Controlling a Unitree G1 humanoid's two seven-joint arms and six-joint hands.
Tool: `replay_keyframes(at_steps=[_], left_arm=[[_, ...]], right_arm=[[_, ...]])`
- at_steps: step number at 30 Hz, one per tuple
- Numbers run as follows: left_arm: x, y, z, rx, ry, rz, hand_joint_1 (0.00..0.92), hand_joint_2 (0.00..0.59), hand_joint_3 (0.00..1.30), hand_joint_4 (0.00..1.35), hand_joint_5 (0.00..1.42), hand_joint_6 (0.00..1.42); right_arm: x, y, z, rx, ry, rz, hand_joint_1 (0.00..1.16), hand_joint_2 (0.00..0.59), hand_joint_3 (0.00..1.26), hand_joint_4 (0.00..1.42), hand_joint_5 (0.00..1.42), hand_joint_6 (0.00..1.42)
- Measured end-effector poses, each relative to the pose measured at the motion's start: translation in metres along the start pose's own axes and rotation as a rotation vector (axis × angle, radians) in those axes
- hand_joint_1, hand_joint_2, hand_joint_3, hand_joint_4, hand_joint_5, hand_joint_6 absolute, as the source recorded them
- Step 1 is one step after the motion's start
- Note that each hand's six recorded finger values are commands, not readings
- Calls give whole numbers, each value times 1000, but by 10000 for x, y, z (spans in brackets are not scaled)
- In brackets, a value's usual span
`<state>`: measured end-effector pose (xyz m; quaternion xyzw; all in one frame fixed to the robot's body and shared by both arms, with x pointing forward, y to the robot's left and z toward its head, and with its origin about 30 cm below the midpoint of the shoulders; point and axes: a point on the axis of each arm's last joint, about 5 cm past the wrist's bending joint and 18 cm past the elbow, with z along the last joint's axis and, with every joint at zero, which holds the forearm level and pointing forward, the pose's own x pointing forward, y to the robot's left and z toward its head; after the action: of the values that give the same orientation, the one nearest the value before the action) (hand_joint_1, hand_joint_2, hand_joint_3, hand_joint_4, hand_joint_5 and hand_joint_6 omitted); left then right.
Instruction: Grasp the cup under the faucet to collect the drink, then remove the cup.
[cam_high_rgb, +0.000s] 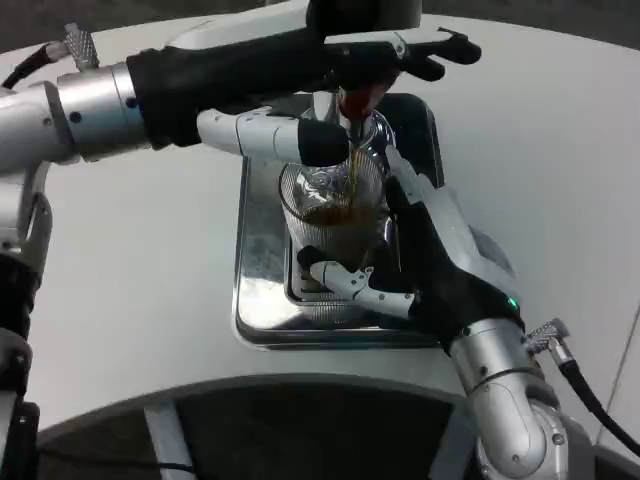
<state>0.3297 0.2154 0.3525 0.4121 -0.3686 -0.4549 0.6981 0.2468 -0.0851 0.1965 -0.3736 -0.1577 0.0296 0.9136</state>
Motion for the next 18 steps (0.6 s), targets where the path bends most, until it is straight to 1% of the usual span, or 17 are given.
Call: replay_keyframes(at_steps=[8, 12, 18], left_arm=[[-4, 1, 2, 2, 0, 1, 0, 36, 107, 0, 74, 8], [-6, 2, 3, 2, 0, 1, 0, 38, 108, 0, 74, 8], [-9, 4, 4, 3, 1, 2, 0, 39, 108, 0, 74, 8]], right_arm=[[6, 4, -21, 9, 10, 2, 536, 208, 0, 0, 0, 0], [20, 22, -47, 15, 23, 3, 536, 208, 0, 0, 0, 0], [74, 21, -69, 13, 32, 0, 536, 208, 0, 0, 0, 0]])
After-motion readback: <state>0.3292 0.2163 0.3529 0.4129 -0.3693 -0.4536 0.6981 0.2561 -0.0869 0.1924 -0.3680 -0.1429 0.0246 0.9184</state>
